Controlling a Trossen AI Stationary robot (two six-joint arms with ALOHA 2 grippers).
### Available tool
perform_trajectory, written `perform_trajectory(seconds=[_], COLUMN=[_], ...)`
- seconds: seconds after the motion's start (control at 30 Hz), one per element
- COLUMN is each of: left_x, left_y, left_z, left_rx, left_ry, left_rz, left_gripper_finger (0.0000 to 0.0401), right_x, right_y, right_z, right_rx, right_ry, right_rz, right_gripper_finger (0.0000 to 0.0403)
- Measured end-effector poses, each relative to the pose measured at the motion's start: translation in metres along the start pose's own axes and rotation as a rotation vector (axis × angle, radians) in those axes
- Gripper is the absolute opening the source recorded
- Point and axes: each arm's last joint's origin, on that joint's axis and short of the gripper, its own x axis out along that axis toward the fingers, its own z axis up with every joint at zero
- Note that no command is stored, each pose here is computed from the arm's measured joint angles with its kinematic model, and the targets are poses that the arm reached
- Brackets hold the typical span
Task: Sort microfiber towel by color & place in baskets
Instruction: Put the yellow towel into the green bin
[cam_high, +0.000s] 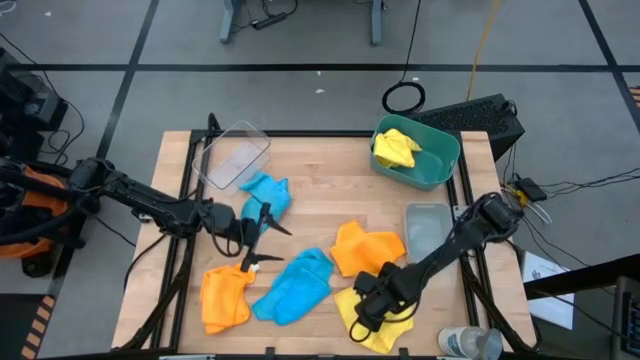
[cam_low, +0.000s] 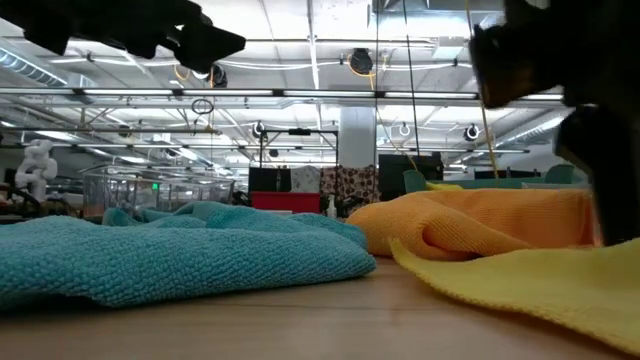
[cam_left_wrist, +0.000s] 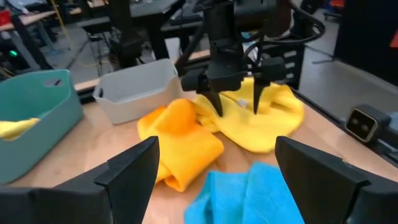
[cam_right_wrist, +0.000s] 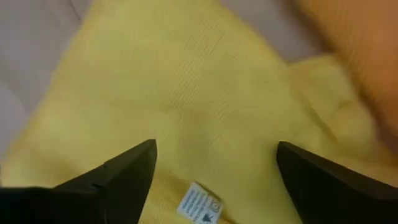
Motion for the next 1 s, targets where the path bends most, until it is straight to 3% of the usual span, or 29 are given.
perform_trajectory(seconds=[0.2, 0.33, 0.47, 0.7, 0.87, 1.0], left_x=[0.0, 0.001, 0.004, 0.008, 0.009, 0.009], left_y=[-0.005, -0.008, -0.009, -0.009, -0.009, -0.009], left_z=[0.0, -0.001, -0.004, -0.007, -0.005, -0.003], left_rx=[-0.001, 0.003, 0.009, 0.01, 0.028, 0.038], left_ry=[0.008, 0.013, 0.026, 0.032, 0.011, -0.01], left_rz=[-0.022, -0.037, -0.042, -0.041, -0.037, -0.033], left_gripper_finger=[0.0325, 0.0325, 0.0325, 0.0325, 0.0325, 0.0325], right_x=[0.017, 0.019, 0.019, 0.016, 0.004, -0.024], right_y=[0.005, 0.006, 0.006, 0.01, 0.022, 0.036], right_z=[-0.012, -0.016, -0.017, -0.014, -0.006, 0.011], right_rx=[0.033, 0.063, 0.096, 0.085, 0.025, -0.08], right_ry=[0.007, 0.002, 0.016, 0.033, 0.026, -0.005], right_rz=[-0.049, -0.059, -0.051, -0.023, -0.005, 0.029], right_gripper_finger=[0.0317, 0.0274, 0.0195, 0.0021, 0.0019, 0.0008])
